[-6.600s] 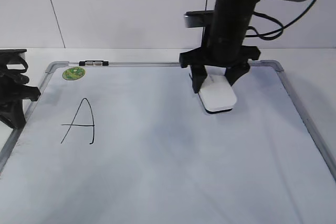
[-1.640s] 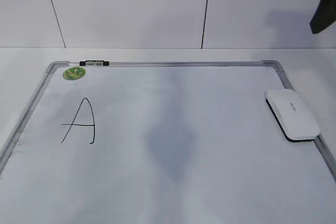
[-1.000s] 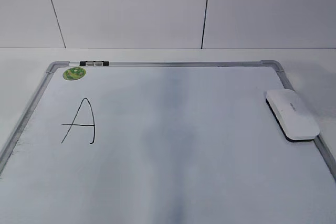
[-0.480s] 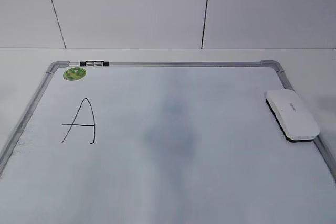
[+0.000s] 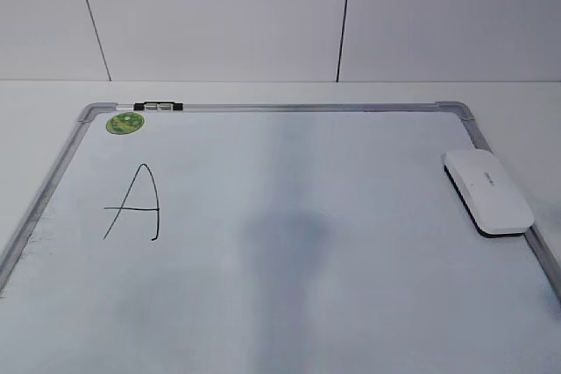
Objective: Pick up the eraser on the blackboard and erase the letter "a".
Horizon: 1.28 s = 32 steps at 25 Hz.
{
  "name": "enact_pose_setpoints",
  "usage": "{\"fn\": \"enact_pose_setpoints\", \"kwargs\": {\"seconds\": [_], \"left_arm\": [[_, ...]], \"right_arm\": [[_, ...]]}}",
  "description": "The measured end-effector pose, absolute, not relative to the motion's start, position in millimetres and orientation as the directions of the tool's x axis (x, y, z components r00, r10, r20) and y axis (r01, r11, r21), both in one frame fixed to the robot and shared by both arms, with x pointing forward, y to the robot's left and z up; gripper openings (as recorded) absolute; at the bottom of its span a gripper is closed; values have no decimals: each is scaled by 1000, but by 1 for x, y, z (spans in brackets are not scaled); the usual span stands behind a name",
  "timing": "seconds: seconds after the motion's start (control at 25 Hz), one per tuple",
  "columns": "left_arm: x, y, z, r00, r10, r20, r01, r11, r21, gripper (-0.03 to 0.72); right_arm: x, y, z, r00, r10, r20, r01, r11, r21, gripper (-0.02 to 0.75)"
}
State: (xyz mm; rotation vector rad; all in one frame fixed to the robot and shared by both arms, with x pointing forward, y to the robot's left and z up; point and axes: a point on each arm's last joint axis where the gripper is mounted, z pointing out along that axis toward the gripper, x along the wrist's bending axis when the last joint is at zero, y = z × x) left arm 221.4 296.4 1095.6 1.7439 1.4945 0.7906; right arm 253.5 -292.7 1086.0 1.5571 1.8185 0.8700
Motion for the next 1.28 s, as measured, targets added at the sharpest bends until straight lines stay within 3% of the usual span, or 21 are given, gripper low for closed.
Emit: {"fn": "enact_pose_setpoints", "kwargs": {"seconds": [0.16,0.56,0.96,1.28], "left_arm": [[207,293,1078,184,983,-25,515,-74,854,245],[219,287,1054,230,971,-66,565,-78,821,245],[230,286,1050,238,970,-53,502,-76,862,245],[231,285,1051,243,968,-55,488,-73,870,245]], "right_arm": [[255,-290,1068,-169,986,1,635,108,765,538],[244,-288,1058,-219,975,-33,568,155,808,538],[224,-290,1056,-215,975,-58,453,152,878,538],[226,-295,1047,-174,981,-91,486,166,858,538]]}}
